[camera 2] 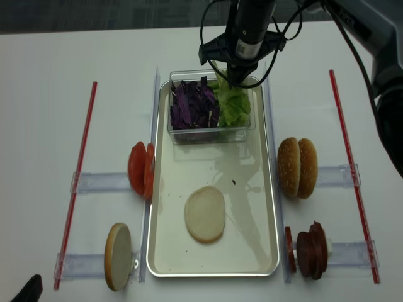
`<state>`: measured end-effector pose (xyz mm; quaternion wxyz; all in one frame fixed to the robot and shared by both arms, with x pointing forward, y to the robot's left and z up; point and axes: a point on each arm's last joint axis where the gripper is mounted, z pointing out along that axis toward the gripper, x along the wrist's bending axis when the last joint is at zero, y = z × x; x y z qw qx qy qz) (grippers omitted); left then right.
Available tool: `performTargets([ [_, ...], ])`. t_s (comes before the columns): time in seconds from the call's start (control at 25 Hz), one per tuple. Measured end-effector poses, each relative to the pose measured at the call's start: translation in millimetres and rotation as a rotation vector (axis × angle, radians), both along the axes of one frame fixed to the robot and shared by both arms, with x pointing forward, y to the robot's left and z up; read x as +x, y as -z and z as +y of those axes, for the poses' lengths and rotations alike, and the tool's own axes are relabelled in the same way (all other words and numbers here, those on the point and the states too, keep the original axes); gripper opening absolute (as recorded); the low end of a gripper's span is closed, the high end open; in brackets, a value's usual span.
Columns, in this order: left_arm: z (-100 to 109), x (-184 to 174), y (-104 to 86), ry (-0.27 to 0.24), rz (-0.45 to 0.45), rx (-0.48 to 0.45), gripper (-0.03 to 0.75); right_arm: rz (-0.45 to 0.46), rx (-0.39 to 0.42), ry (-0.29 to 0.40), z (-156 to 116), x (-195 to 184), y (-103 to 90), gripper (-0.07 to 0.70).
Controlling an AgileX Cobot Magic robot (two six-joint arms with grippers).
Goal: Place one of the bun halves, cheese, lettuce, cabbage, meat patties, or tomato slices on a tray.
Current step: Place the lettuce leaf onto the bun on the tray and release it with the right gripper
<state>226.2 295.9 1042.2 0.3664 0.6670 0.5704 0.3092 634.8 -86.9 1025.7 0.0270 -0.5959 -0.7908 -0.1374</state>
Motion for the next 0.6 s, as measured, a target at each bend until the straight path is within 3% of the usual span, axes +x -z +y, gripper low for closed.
performTargets([
  [0.28, 0, 0, 0.0, 0.0, 0.0, 0.0, 0.457, 0.027, -0.022, -0.03, 0, -28, -6.0, 0.064],
  [0.6, 0, 0, 0.0, 0.0, 0.0, 0.0, 0.457, 0.047, -0.03, -0.191, 44, -85, -8.2, 0.064],
])
